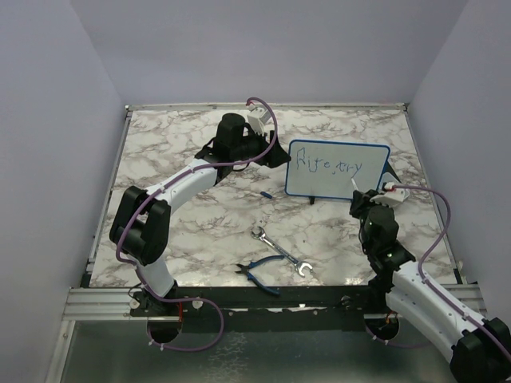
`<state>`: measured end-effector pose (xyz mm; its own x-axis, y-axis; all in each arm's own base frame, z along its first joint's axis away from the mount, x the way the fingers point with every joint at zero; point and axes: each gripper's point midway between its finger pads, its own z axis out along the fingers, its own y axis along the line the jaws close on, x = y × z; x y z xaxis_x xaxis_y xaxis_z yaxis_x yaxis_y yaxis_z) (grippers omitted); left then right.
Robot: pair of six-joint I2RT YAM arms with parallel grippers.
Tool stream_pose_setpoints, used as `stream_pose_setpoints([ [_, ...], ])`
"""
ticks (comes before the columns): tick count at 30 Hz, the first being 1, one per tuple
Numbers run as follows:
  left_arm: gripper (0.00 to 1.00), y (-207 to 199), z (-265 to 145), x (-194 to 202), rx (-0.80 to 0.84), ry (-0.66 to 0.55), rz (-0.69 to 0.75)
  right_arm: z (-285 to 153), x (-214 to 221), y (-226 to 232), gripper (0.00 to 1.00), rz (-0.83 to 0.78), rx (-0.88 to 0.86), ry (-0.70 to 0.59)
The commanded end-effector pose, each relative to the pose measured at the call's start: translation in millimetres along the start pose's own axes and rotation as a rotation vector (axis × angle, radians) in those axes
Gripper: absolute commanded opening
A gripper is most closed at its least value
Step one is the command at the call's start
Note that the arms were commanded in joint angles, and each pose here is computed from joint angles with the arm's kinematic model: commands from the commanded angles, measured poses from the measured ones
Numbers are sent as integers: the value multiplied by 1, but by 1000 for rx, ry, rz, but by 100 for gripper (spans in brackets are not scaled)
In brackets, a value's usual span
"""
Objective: Write a sentence on the whiteboard
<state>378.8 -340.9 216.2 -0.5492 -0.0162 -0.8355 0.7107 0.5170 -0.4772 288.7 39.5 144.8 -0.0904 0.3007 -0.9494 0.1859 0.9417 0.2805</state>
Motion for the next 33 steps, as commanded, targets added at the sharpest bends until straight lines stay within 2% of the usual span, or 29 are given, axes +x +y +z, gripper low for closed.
stream_pose_setpoints([
  [1, 65, -13, -8, -9, 30, -14, 12, -3, -11, 1, 1, 12, -10, -19],
  [22, 65, -9, -9, -10, 4, -19, 6, -14, -39, 6, 1, 8, -39, -68],
  [28, 65, -5, -5, -4, -1, -4, -13, -21, -33, 38, 1, -17, -228, -22],
  [33, 65, 1, 0, 6, -1, 20, -30, -29, -5, 72, 1, -14, -431, 85],
])
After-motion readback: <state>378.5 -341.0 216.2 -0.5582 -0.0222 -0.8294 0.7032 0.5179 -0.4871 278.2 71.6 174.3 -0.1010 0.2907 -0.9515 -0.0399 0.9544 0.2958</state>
